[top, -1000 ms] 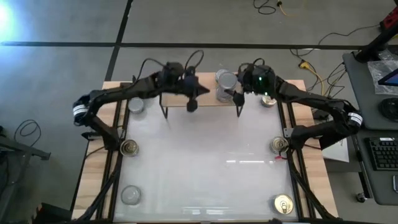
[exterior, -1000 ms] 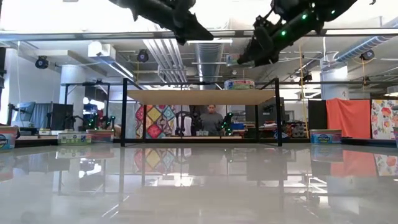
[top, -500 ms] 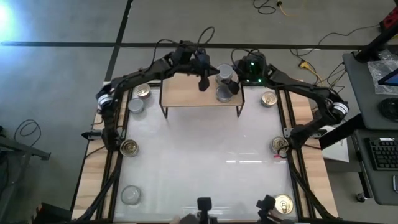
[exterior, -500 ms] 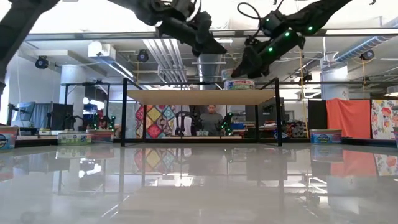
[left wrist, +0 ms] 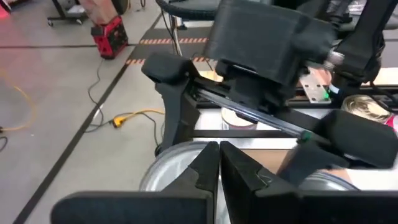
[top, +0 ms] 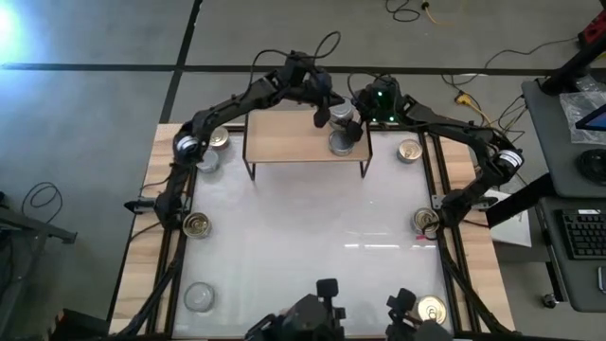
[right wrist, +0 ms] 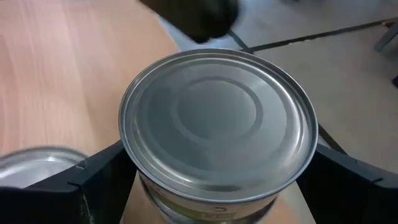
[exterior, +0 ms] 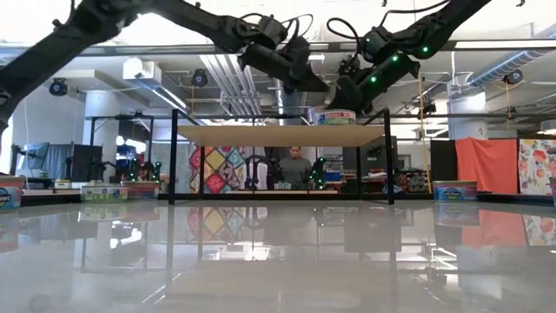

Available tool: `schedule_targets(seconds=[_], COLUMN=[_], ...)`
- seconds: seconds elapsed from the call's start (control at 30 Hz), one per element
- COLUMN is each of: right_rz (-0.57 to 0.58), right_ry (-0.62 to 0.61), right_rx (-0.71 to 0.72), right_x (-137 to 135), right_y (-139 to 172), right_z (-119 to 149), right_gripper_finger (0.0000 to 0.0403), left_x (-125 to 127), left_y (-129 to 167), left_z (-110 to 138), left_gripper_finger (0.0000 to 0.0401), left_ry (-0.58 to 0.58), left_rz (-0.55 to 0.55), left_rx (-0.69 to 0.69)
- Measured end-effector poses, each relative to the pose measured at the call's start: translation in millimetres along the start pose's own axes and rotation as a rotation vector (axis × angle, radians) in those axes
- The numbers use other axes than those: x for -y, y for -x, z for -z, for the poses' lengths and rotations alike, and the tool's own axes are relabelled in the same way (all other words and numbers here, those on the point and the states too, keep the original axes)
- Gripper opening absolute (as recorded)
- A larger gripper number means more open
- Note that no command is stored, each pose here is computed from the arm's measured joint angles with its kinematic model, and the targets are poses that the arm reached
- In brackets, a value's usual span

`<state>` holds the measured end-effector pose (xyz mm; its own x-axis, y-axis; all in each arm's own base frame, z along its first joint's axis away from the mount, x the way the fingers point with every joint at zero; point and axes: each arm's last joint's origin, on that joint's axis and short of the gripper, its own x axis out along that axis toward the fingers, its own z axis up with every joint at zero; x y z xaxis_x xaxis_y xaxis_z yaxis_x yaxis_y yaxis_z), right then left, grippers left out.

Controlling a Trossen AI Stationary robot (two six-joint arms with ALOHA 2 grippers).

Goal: Stack canned seafood by type on shelf
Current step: Stack the middle green tuna can on top of the green tuna can on the shelf

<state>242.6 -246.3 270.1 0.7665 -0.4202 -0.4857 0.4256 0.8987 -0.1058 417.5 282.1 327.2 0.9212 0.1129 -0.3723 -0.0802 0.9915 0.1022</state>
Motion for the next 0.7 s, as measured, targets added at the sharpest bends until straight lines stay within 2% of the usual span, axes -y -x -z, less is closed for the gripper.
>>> schedule_targets(seconds=[0.17,0.4,0.7], right_rz=[0.0,-0.062,-0.204], right_ry=[0.007,0.043,0.021], right_rx=[0.007,0.024,0.1], right_x=[1,7,40], right_y=[3,5,18], right_z=[-1,1,14], right_gripper_finger=[0.037,0.037,0.037], left_x=[-4,-5,-4], left_y=[-10,-12,-12], left_z=[4,7,7], left_gripper_finger=[0.0,0.0,0.0], left_ry=[0.002,-0.007,-0.01], left_rz=[0.016,0.034,0.064], left_rx=[-0.037,-0.041,-0.036])
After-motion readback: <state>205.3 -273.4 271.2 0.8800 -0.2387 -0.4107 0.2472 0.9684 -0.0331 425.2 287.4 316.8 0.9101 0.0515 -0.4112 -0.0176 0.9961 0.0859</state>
